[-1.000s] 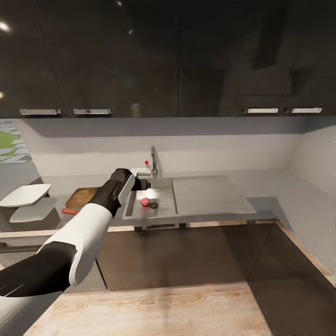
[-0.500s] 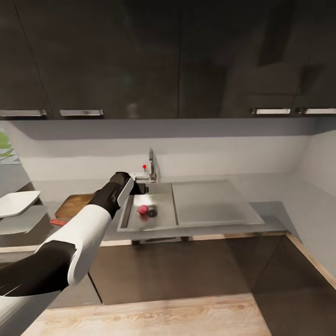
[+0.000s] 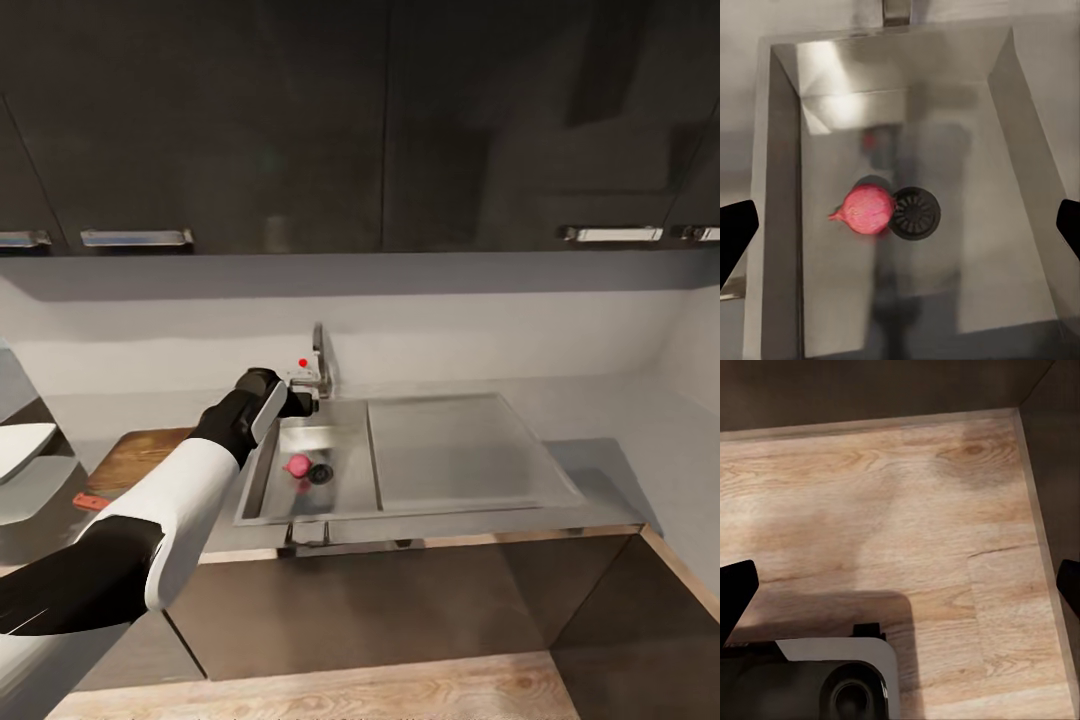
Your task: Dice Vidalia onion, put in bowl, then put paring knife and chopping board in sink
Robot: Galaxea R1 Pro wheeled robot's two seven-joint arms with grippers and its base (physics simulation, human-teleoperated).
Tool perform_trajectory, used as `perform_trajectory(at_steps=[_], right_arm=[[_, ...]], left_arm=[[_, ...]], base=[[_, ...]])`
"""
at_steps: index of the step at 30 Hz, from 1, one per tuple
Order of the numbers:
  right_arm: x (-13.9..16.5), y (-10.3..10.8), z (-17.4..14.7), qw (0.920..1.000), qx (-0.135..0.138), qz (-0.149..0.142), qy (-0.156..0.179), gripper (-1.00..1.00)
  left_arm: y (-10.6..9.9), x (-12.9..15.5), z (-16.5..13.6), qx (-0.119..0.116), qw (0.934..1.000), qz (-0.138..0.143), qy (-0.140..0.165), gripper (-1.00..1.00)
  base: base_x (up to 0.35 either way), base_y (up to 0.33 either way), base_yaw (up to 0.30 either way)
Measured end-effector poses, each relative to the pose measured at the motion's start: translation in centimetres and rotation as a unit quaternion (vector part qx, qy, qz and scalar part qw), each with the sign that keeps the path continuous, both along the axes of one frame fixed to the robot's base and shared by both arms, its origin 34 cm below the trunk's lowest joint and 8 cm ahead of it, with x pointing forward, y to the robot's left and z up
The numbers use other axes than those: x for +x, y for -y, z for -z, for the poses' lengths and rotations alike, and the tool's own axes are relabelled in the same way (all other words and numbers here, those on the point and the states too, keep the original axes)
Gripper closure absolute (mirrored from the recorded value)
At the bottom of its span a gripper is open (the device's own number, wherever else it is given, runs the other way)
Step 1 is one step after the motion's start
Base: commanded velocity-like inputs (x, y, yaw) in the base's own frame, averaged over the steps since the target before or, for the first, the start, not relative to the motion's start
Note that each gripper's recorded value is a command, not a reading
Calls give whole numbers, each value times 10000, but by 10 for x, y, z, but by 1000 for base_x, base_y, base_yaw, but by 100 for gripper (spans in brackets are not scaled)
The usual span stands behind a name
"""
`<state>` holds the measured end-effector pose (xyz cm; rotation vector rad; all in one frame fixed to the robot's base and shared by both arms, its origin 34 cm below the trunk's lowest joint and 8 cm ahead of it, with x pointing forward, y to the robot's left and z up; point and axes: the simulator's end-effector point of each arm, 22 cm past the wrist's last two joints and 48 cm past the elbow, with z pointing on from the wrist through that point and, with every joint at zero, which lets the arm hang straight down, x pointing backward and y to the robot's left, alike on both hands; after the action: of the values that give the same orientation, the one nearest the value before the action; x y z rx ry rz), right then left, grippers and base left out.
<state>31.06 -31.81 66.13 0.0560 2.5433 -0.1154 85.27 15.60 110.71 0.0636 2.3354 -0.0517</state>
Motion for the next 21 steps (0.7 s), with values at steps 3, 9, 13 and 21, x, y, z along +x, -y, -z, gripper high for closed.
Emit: perform_trajectory(at_steps=[3, 9, 13, 21], right_arm=[[-2, 0, 1, 10000, 0, 0, -25, -100], [-5, 0, 3, 10000, 1, 0, -74, -100], [-6, 0, 4, 10000, -2, 0, -95, -100], [-7, 1, 4, 9999, -20, -13, -102, -100]], left_arm=[[0, 1, 3, 0, 10000, 2, -22, -100], [0, 1, 11, 1, 10000, 1, -79, -100], [0, 2, 14, -3, 10000, 0, -93, -100], [0, 3, 12, 0, 10000, -5, -67, -100]], base=[[9, -3, 0], [2, -1, 0], [0, 0, 0], [0, 0, 0]])
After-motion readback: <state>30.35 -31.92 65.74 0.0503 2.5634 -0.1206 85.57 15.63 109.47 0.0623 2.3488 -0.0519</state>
